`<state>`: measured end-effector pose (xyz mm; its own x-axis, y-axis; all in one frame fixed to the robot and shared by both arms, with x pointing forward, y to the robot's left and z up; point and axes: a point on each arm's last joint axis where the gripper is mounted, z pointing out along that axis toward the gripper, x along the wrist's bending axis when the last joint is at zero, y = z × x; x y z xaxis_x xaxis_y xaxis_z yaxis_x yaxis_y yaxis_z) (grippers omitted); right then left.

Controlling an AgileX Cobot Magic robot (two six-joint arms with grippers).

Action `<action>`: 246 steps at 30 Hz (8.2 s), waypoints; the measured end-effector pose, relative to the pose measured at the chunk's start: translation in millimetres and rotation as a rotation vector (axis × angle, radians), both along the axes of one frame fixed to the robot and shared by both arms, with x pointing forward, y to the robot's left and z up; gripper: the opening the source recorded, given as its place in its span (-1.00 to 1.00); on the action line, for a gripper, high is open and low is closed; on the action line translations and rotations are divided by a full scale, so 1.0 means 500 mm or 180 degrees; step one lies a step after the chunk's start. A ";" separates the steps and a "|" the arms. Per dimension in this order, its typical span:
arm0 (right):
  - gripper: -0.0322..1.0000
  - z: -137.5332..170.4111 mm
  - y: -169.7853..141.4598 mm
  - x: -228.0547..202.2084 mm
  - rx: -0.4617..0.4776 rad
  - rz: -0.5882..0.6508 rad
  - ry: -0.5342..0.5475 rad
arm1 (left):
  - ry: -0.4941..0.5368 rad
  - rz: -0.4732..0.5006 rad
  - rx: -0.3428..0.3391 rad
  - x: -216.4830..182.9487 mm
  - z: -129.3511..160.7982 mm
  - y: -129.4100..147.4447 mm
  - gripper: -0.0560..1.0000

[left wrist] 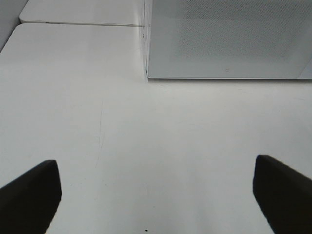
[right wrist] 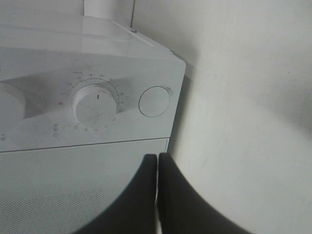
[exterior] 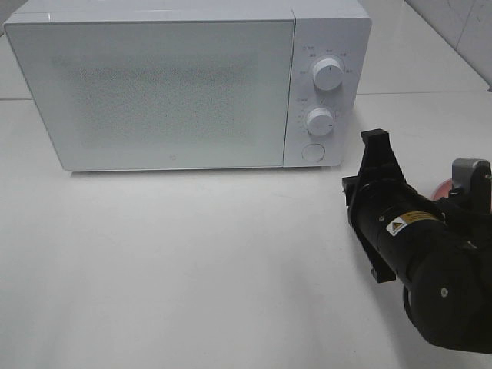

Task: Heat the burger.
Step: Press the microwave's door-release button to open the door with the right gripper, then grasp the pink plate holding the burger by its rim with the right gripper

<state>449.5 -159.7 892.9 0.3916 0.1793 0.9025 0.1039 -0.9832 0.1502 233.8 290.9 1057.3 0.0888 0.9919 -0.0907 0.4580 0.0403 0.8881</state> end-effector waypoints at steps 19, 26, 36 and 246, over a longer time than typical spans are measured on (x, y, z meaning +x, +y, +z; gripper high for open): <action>-0.89 -0.031 0.058 0.078 0.0153 -0.0091 0.0022 | 0.0000 0.0000 0.0000 0.000 0.000 0.000 0.98; -0.89 -0.047 0.055 0.124 0.0209 -0.0175 0.0083 | 0.0000 0.0000 0.0000 0.000 0.000 0.000 0.98; -0.89 -0.035 0.040 0.167 0.0298 -0.0218 0.0038 | 0.0000 0.0000 0.0000 0.000 0.000 0.000 0.98; 0.89 0.012 -0.218 0.202 -0.3313 0.3745 0.2493 | -0.0001 -0.0015 -0.0007 0.000 0.000 -0.001 0.98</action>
